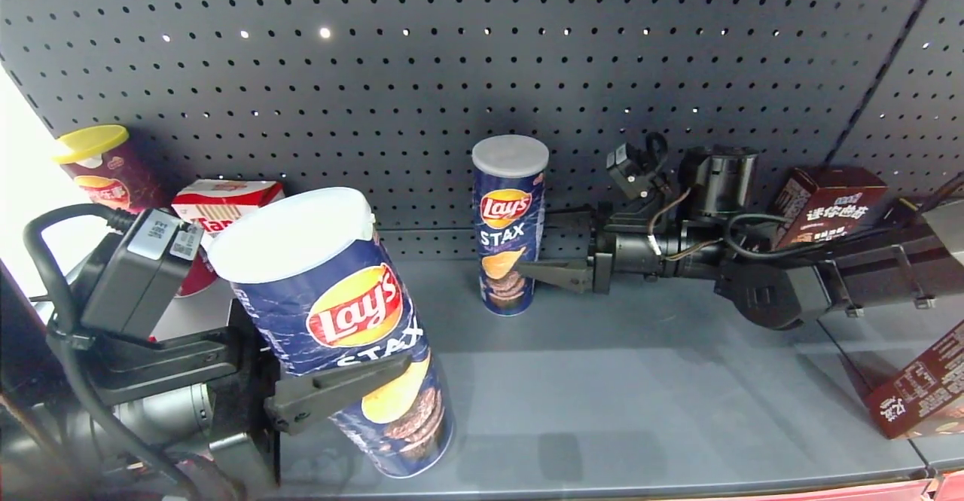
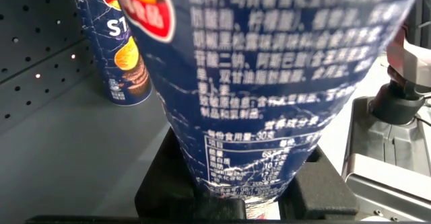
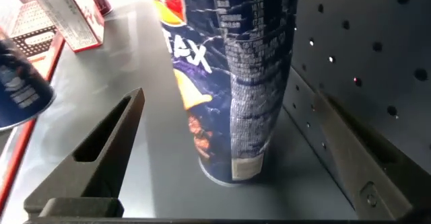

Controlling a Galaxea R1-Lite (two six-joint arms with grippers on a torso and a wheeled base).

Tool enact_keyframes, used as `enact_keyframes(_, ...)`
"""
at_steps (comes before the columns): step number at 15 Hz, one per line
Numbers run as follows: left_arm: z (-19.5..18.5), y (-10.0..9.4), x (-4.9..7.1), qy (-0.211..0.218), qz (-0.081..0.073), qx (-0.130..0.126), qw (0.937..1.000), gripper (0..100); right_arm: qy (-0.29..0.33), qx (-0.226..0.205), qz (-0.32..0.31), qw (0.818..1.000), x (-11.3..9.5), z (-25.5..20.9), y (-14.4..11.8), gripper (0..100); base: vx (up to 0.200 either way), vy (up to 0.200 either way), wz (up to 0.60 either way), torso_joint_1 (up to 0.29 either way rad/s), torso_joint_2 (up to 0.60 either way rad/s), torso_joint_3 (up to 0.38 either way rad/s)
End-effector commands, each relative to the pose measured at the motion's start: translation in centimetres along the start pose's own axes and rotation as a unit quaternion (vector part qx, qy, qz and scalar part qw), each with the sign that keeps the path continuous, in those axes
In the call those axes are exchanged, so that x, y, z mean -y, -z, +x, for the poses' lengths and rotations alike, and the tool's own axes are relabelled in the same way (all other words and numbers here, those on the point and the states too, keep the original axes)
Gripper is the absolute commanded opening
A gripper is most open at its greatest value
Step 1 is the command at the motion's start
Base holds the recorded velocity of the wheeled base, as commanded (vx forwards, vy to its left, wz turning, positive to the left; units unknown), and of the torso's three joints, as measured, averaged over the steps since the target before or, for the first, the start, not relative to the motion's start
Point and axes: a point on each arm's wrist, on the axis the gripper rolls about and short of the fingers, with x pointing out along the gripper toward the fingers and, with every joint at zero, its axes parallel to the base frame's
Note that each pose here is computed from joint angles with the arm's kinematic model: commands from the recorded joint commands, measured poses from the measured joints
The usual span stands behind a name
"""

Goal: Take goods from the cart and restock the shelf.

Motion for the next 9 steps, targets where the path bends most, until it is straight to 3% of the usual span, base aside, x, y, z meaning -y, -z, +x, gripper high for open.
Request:
enact_keyframes(1,0.0,0.0,0.0,-0.001,0.000,0.000,1.0000,0,-0.005,-0.002,0.003,1.000,0.6,1.1,0.9,100,0.000,0.000,0.00,0.000,0.00,0.000)
enact_keyframes(9,0.0,0.0,0.0,-0.007,0.000,0.000,1.0000,0,-0.024,0.000,0.001,1.000,1.2,4.4,2.5,100,0.000,0.000,0.00,0.000,0.00,0.000)
